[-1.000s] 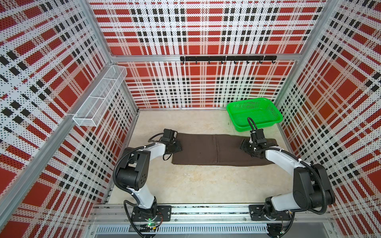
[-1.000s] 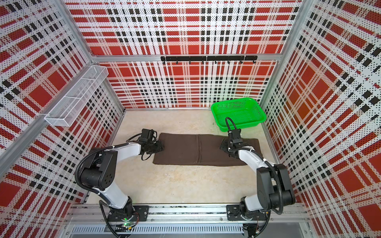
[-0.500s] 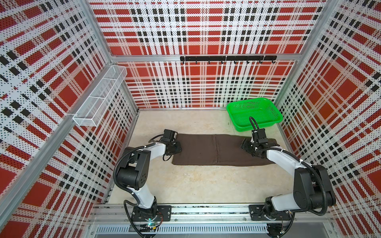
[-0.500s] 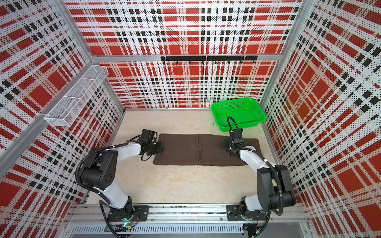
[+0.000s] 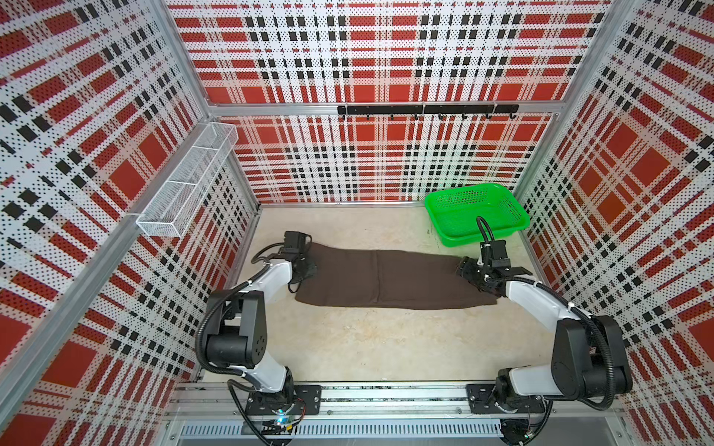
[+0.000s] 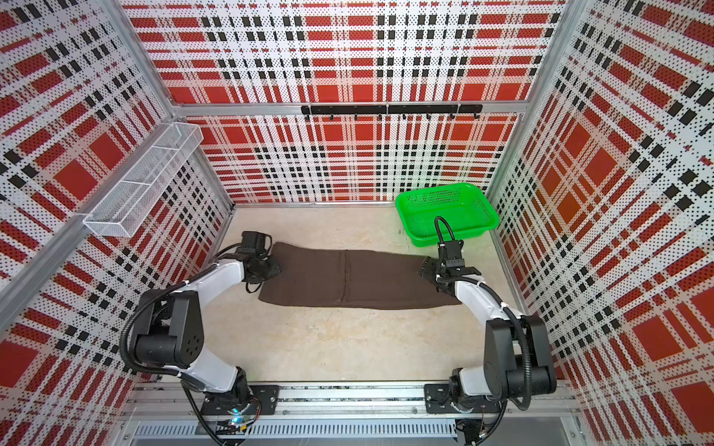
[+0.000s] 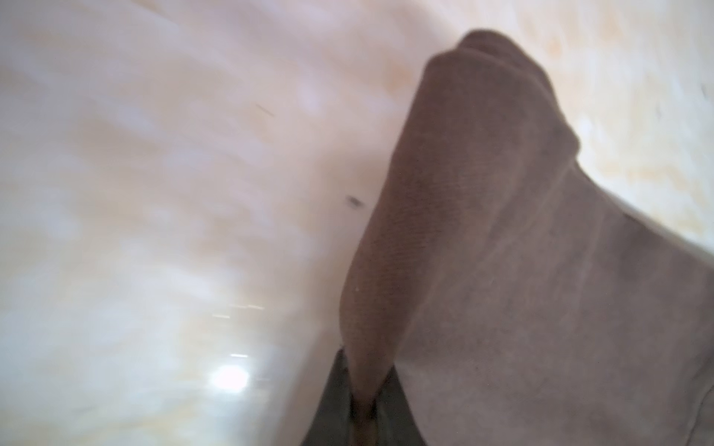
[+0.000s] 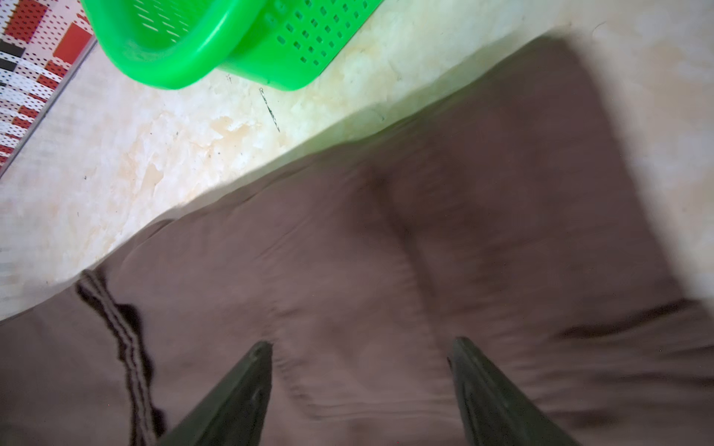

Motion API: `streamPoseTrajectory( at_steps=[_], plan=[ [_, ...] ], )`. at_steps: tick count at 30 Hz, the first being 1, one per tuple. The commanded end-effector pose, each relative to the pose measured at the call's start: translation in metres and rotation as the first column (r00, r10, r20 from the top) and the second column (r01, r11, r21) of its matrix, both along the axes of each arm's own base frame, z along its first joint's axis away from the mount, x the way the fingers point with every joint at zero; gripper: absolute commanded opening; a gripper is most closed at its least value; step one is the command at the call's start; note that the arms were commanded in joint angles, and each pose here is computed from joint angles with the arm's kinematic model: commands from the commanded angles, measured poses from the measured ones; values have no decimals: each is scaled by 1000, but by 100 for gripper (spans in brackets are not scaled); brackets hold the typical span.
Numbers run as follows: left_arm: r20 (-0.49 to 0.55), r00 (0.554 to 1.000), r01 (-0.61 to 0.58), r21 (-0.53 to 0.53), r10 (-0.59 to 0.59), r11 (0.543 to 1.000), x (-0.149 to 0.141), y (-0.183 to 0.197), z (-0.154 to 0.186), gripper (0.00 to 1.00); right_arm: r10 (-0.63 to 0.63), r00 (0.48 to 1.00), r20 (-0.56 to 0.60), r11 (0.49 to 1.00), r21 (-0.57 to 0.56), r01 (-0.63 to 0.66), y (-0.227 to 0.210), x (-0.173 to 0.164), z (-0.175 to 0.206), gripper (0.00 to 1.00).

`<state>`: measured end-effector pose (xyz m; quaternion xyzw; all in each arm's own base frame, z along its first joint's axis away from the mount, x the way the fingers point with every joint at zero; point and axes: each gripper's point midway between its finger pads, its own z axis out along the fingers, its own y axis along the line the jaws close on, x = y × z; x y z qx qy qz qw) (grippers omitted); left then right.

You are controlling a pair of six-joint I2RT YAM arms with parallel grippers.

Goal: Fold and stack the trousers
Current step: Fold the trousers at the center of the table.

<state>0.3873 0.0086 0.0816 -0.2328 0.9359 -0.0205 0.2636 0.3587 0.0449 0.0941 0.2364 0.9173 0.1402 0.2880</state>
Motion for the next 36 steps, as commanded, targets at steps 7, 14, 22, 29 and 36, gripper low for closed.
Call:
streamPoseTrajectory(
  at_steps=[7,14,22,29,36],
  plan=[
    [90,987,-144,148,131,979,-6,85,76,0,50,999,15,999,19,-50,2,6,1,81],
    [134,991,3,77,-13,997,6,37,90,0,205,978,24,964,171,-206,39,15,-19,80],
    [205,972,122,-26,-115,992,13,-29,112,0,310,950,38,910,277,-308,65,20,-30,77],
    [255,946,228,-84,-200,970,13,-101,125,0,338,941,-19,896,313,-315,72,15,-56,69],
    [281,910,353,-134,-307,926,3,-186,125,0,376,926,-31,876,337,-345,85,13,-67,59]
  ],
)
